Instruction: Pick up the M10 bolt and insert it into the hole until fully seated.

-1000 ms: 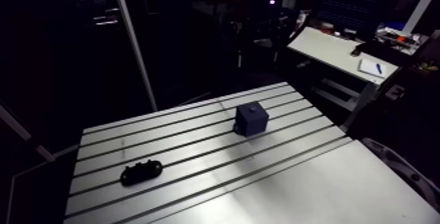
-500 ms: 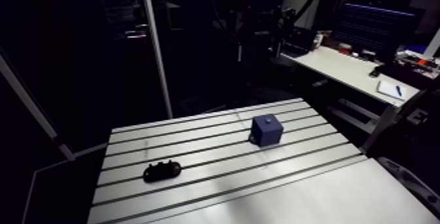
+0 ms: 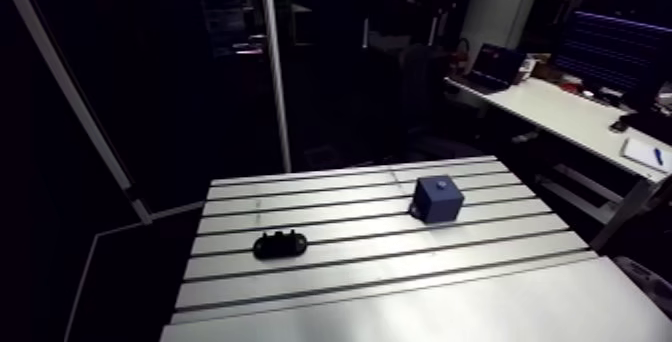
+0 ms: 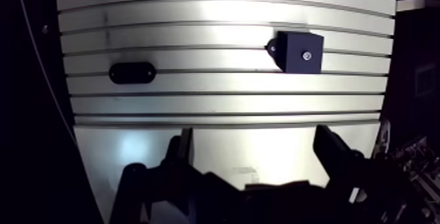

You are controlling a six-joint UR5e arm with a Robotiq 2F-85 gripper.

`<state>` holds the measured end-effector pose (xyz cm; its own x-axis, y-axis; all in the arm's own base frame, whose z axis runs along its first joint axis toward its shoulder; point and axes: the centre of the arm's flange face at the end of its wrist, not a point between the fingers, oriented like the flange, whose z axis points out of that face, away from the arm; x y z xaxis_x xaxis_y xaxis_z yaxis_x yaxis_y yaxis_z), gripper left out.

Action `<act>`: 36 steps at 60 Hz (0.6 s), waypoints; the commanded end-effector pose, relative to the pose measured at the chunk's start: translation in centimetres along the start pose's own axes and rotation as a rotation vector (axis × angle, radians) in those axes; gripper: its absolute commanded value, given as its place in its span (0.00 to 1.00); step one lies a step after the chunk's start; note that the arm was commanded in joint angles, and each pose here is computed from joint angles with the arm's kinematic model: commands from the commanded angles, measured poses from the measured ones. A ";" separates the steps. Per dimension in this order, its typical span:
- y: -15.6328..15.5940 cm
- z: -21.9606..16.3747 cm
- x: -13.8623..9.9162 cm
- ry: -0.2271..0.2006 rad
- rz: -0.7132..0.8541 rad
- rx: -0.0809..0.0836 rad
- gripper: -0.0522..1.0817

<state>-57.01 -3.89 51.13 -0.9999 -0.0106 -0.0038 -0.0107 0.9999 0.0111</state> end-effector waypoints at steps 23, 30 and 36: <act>-7.0 -2.6 -3.0 -0.010 -0.084 -0.001 0.05; -7.0 -1.7 -3.7 -0.003 -0.087 -0.007 0.05; -7.0 -1.4 -4.0 -0.011 -0.083 -0.007 0.05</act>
<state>-54.07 -10.73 53.26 -0.9956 -0.0928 -0.0156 -0.0930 0.9956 0.0132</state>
